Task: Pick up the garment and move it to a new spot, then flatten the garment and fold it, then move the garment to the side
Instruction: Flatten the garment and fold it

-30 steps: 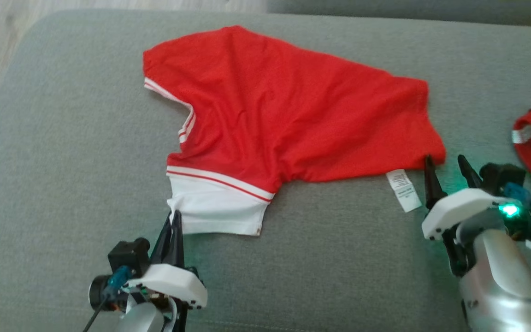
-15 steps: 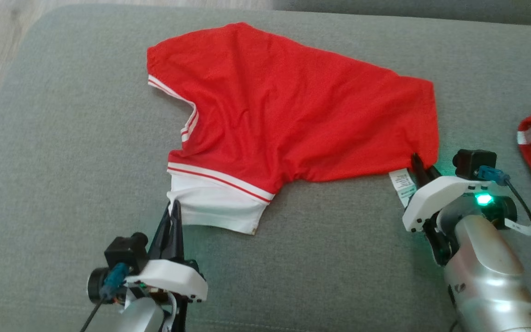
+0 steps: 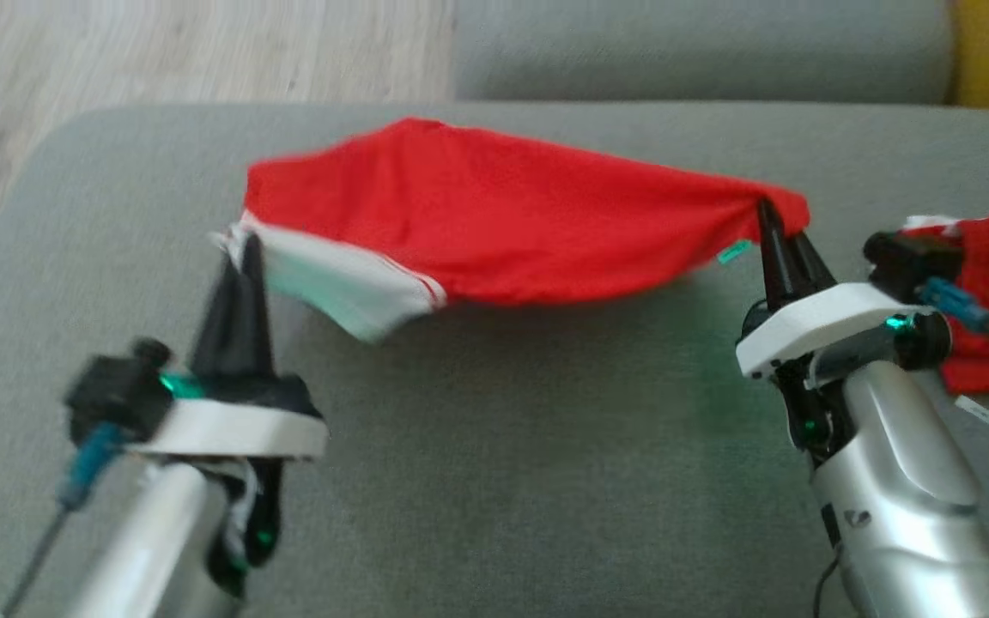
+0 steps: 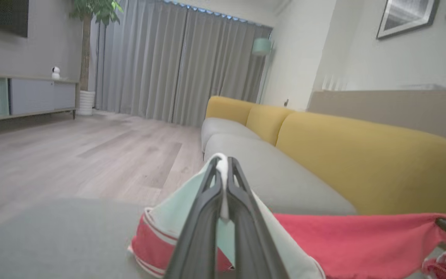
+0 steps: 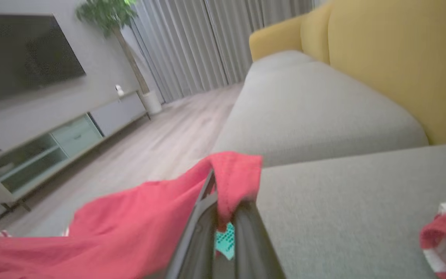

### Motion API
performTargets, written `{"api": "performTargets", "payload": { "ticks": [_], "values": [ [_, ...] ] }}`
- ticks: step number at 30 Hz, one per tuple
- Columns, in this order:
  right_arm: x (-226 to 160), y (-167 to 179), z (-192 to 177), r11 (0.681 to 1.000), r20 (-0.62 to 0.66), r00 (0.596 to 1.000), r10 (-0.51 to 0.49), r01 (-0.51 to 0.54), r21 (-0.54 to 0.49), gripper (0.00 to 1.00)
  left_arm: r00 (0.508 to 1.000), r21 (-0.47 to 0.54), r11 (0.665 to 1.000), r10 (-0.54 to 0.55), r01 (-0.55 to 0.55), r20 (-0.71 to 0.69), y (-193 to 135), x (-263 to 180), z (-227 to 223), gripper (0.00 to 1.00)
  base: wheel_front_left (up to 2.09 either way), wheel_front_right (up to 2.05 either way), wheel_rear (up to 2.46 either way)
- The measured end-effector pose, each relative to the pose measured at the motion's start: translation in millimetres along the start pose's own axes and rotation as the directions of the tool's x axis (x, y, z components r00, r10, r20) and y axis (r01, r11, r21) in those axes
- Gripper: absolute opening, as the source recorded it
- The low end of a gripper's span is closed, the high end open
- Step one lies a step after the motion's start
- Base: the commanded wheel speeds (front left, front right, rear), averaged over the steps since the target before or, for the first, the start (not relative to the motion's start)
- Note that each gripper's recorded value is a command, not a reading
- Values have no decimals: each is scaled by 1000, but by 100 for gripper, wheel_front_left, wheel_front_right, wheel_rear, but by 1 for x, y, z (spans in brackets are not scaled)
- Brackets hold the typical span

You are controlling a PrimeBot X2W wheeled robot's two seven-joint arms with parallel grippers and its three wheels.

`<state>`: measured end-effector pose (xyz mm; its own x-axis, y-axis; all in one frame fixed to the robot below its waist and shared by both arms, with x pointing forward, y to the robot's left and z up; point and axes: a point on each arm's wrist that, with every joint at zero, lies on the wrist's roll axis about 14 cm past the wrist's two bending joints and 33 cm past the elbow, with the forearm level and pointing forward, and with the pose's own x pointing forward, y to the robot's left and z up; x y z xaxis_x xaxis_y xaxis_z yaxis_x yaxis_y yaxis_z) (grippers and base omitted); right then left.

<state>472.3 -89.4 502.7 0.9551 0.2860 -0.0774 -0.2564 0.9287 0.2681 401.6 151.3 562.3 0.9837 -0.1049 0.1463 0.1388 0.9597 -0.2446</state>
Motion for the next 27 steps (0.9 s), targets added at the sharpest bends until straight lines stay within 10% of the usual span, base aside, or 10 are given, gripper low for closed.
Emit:
{"api": "performTargets", "payload": {
  "ticks": [16,27],
  "values": [
    [-114,26,212,996,540,838,80,-45,-78,0,800,304,918,-375,253,468,-96,-9,240,0,0,0,0],
    [-83,2,191,999,431,902,33,-16,-43,0,862,338,899,-388,277,327,-87,67,208,0,0,0,0]
  ]
}}
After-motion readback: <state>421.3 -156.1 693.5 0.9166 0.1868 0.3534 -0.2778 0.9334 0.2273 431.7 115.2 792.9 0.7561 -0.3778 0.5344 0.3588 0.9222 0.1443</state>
